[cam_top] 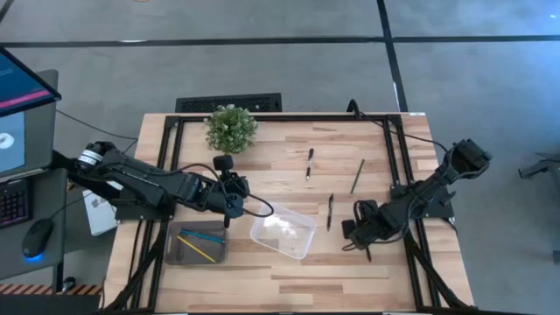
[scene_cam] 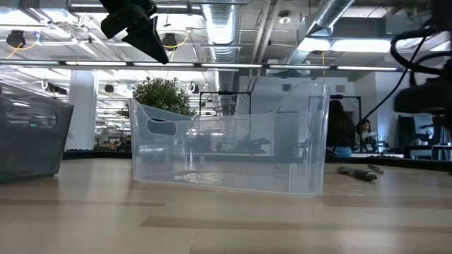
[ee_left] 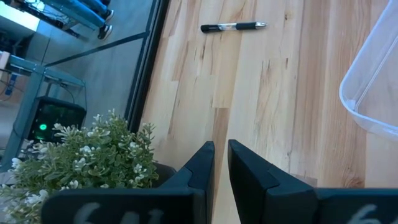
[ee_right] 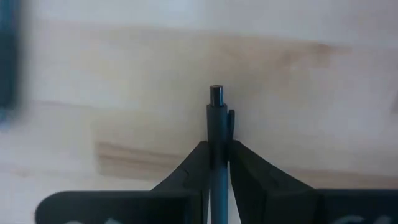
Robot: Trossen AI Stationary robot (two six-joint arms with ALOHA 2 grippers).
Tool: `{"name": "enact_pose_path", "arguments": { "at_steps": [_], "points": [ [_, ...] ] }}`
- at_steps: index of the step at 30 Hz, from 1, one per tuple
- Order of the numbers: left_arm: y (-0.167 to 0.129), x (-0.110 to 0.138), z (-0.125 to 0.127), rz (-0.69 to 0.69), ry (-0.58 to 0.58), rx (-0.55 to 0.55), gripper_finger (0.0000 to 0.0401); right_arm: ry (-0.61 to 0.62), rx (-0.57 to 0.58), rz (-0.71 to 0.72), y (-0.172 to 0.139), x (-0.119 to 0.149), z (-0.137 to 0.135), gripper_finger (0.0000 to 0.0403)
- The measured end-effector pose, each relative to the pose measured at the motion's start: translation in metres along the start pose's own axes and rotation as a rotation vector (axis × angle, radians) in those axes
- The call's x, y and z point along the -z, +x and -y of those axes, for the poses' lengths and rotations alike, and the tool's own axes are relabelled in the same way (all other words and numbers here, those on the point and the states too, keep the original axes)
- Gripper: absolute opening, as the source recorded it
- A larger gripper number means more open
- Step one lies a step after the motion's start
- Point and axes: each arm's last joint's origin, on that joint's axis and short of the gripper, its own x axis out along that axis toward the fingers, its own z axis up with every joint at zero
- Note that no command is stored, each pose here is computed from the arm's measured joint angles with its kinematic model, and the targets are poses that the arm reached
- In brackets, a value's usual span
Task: Sort pens & pencils
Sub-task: Put the bottom black pen into the transparent bin
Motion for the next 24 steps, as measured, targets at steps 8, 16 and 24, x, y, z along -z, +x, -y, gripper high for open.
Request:
{"name": "enact_pose_path", "arguments": {
  "at_steps": [8,16,24],
  "points": [
    [0.000,0.000,0.000,0.000,0.004,0.000,0.0036,-0.055,-0.087,0.038,-0.013,-0.002,-0.017,0.0073],
    [0.000,0.001,0.000,-0.007,0.026,0.000,0.0036,-0.174,-0.219,0.113,-0.041,-0.010,-0.046,0.0073],
    [0.000,0.006,-0.001,-0.046,0.057,-0.005,0.0036,-0.362,-0.383,0.244,-0.082,-0.029,-0.083,0.0073]
  ]
}}
